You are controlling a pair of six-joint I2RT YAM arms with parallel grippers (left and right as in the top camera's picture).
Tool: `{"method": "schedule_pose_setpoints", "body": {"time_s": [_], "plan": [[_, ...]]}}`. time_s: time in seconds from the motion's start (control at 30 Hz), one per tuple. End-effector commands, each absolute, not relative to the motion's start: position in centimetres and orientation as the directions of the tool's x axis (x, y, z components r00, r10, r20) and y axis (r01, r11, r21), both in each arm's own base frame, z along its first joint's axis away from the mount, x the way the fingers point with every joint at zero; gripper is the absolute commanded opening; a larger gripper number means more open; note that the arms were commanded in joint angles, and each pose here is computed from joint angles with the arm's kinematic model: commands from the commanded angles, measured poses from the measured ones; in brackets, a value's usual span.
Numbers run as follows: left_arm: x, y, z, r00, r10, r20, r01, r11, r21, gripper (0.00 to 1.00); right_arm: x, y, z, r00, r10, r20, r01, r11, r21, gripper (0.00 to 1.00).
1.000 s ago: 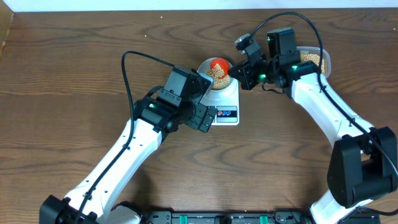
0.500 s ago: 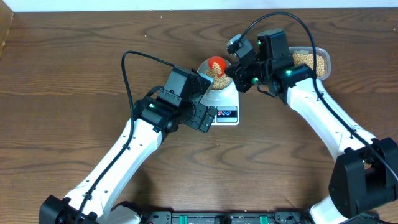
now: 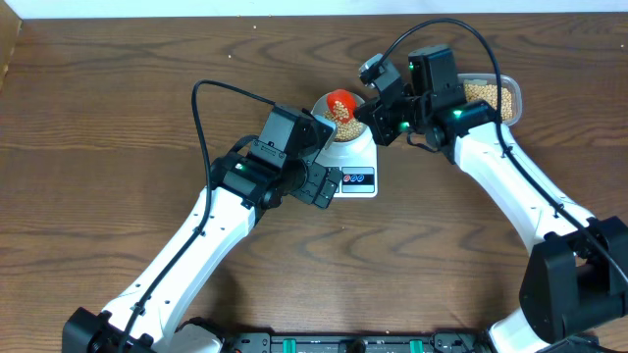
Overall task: Scoop item into bowl and weigh 50g on scale
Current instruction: 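Tilt the red scoop slowly to trickle soybeans into the bowl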
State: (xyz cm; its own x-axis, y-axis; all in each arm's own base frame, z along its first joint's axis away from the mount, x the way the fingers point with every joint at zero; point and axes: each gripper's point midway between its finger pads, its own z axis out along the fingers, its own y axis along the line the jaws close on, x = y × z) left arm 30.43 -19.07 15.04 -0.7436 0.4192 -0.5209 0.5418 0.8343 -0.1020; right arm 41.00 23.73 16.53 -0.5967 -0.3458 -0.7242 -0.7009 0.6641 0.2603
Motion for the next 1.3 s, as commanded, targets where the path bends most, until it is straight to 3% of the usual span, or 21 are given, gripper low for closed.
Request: {"method": "schedule_pose_setpoints", "body": {"time_s": [0.0,1.07,1.27], "plan": [[30.45,-19.04,15.41,-0.737,0.418,-0.531,0.547,0.831,-0.105,0.98,40.74,23.58,17.86,-0.596,-0.315,-0.738,-0.703,0.650,0.290,0.01],[30.45,-19.04,15.41,-0.737,0.418,-0.531,0.547,0.831,-0.105,0.98,40.77,23.54,17.82,-0.580,-0.332,-0.744,-0.715,0.645,0.270,0.01],[30.45,-19.04,15.41,-0.737,0.418,-0.531,0.547,0.831,-0.105,0.98,40.46,23.56,17.57,-0.522,-0.396,-0.756,-0.765,0.610,0.208,0.01]]}}
